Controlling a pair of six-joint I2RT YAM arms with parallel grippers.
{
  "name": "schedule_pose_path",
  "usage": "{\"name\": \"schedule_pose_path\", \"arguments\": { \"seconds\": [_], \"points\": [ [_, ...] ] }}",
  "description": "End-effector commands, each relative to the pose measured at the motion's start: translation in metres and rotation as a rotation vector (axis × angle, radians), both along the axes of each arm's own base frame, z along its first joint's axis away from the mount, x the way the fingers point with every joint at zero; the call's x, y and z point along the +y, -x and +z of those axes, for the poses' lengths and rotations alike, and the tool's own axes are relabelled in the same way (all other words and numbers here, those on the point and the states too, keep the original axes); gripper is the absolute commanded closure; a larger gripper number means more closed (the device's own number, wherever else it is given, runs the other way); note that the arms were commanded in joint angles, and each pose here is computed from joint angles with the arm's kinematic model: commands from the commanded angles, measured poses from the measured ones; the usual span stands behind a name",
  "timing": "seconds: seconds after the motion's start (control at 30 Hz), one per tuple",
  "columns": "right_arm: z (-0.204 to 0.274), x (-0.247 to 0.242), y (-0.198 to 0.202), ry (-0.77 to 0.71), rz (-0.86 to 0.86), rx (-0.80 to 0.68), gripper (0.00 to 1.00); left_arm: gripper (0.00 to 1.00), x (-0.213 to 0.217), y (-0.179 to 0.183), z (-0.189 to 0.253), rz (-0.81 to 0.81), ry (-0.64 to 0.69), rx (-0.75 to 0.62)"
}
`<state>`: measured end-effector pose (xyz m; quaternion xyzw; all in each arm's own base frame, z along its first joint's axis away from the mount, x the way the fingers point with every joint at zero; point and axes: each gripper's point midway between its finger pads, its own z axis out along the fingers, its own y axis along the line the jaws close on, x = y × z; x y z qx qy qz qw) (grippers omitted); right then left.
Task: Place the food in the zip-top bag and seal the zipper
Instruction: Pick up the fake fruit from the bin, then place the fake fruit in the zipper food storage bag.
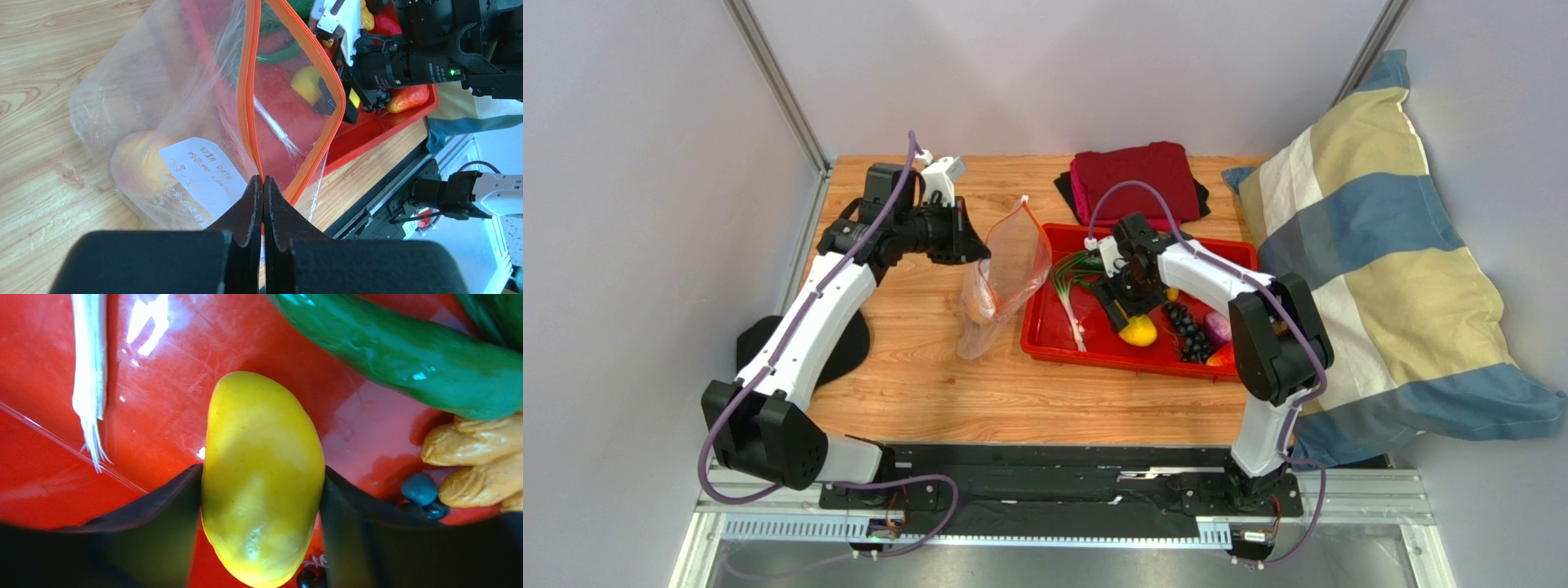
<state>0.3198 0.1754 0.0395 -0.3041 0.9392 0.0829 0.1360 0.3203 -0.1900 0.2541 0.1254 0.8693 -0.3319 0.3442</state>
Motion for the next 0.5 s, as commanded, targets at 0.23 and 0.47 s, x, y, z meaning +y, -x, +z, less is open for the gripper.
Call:
{"name": "schedule_pose_path", "arguments": {
  "seconds": [0.23,0.47],
  "points": [
    [0.158,0.051,-0.02,-0.438,0.073,-0.209,0.66,1.0,-0.007,-0.002,0.005,-0.01,0.036,-0.007],
    [0.276,0.091,-0.033,-0.804,0.077,-0.368,0.73,1.0,-0.009,-0.004,0.008,-0.006,0.058,-0.005]
  ]
}}
